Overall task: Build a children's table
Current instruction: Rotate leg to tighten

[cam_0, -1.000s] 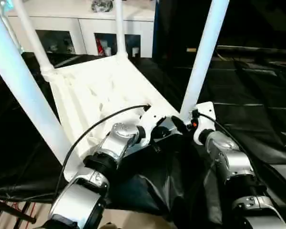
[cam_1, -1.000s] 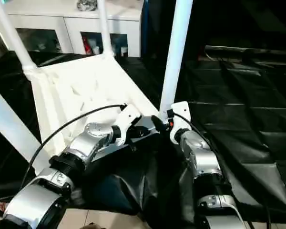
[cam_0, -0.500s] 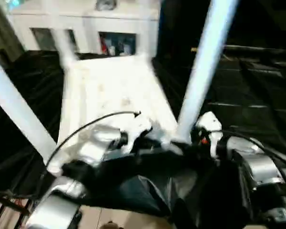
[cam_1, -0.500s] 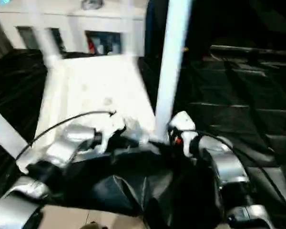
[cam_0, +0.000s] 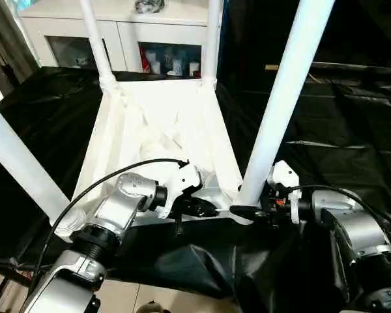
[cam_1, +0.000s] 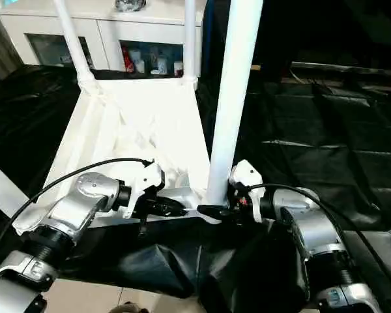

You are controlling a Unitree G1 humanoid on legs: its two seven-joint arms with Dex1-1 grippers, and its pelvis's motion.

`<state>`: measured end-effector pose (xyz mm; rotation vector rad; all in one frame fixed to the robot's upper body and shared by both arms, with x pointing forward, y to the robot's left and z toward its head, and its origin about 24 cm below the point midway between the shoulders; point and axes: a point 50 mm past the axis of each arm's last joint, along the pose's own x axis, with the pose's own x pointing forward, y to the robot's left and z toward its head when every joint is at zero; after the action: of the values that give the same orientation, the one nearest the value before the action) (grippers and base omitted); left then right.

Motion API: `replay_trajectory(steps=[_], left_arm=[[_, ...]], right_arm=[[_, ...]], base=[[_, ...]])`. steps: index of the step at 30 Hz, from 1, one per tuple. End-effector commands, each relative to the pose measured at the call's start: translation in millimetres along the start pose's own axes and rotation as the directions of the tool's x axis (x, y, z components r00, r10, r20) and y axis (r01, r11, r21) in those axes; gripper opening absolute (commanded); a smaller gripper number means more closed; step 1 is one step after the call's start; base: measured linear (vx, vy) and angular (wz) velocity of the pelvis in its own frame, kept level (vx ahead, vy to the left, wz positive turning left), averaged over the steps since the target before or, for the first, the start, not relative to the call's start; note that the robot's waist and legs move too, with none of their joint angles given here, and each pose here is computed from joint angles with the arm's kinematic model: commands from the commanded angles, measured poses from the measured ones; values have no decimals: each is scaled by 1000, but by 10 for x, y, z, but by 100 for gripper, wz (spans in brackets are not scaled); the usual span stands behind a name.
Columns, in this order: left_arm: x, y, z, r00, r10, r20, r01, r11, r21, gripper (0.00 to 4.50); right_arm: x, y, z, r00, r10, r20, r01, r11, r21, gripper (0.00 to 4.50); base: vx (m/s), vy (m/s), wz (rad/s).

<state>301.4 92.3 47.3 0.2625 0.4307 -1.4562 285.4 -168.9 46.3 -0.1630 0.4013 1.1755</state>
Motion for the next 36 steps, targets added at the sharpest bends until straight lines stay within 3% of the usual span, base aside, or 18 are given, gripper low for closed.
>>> replay_trajectory(steps=[1,5,6,9,11,12,13,14,16,21,22,24,26,28,36], left_arm=[[117,-43,234,996,-49,80,43,996,74,0],[185,16,257,996,27,86,-32,998,56,0],[237,65,277,992,90,87,-94,995,42,0],[360,168,339,970,226,92,-227,974,-1,0],[399,201,365,958,270,99,-269,963,-21,0],[485,268,413,927,361,98,-357,932,-59,0],[485,268,413,927,361,98,-357,932,-59,0],[556,315,455,897,433,91,-427,901,-80,0],[620,330,490,883,461,85,-455,886,-88,0],[719,317,563,880,464,99,-457,886,-79,0],[724,314,567,882,459,102,-453,888,-78,0],[728,275,550,909,399,121,-395,917,-51,0],[725,265,544,916,380,127,-378,925,-42,0],[692,247,513,932,337,133,-337,941,-22,0],[462,160,373,977,162,141,-170,984,46,0]], right_arm=[[114,86,-9,999,52,1,-52,998,19,273],[194,32,-58,998,-61,-7,61,996,66,272],[252,-40,-85,984,-175,-11,176,980,89,272],[375,-176,-123,913,-408,-22,406,897,174,270],[408,-203,-124,886,-464,-27,459,863,212,270],[486,-253,-125,812,-580,-57,570,769,289,270],[486,-253,-125,812,-580,-57,570,769,289,270],[562,-274,-130,751,-654,-95,643,690,332,270],[656,-256,-110,728,-678,-105,670,670,319,270],[832,-198,-36,754,-653,-71,643,710,287,270],[837,-195,-28,757,-650,-62,637,714,293,325],[812,-189,40,786,-618,10,581,745,327,339],[801,-191,54,792,-610,22,574,756,315,360],[742,-200,80,814,-578,52,546,794,268,385],[375,-220,63,925,-375,64,374,927,28,385]], base=[[0,0,0],[0,0,0],[0,0,0],[0,0,0],[0,0,0],[0,0,0],[0,0,0],[0,0,0],[0,0,0],[0,0,0],[0,0,0],[0,0,0],[0,0,0],[0,0,0],[0,0,0]])
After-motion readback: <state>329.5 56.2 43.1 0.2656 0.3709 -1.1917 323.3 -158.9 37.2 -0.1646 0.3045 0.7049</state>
